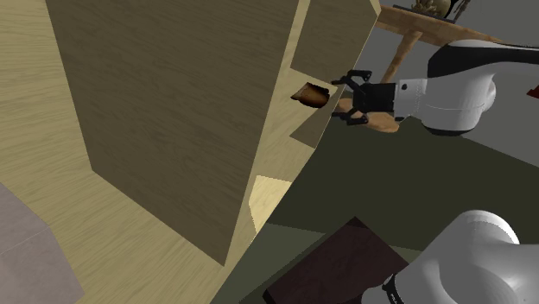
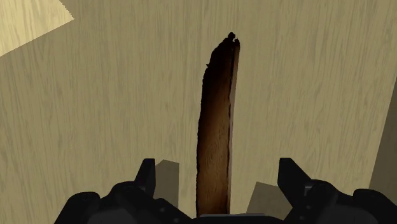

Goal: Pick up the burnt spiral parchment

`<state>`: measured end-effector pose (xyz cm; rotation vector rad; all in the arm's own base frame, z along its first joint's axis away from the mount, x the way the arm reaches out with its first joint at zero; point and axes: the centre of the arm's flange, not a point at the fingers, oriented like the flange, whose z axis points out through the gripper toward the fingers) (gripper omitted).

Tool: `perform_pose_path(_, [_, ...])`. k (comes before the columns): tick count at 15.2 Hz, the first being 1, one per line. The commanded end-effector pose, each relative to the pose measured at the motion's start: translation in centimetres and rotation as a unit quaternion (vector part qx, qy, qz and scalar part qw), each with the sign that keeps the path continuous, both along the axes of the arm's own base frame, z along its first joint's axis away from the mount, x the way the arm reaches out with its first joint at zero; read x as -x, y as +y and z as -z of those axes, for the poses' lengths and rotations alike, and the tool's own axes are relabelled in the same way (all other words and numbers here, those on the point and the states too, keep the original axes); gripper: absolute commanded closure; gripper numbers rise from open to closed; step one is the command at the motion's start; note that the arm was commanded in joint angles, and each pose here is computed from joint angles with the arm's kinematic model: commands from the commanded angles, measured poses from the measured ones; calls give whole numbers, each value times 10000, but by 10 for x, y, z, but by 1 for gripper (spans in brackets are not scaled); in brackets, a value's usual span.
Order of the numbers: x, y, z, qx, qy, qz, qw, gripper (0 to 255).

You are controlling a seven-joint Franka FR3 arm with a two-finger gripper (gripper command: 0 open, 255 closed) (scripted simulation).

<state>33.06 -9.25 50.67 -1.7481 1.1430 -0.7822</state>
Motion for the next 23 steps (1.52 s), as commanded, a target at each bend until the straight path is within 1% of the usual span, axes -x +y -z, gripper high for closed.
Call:
perform_pose_path(1, [0,-1,11,-1,-2,9,10000,0])
perform_pose_path(3, [0,-1,14,-1,-2,9,10000,0])
perform_pose_path(4, [1,-1,14,-2,-2,8,10000,255])
perform_pose_path(13, [0,-1,14,-1,-2,9,10000,255])
perform_pose_path(23, [0,-1,-39,-1,-2,9,10000,255])
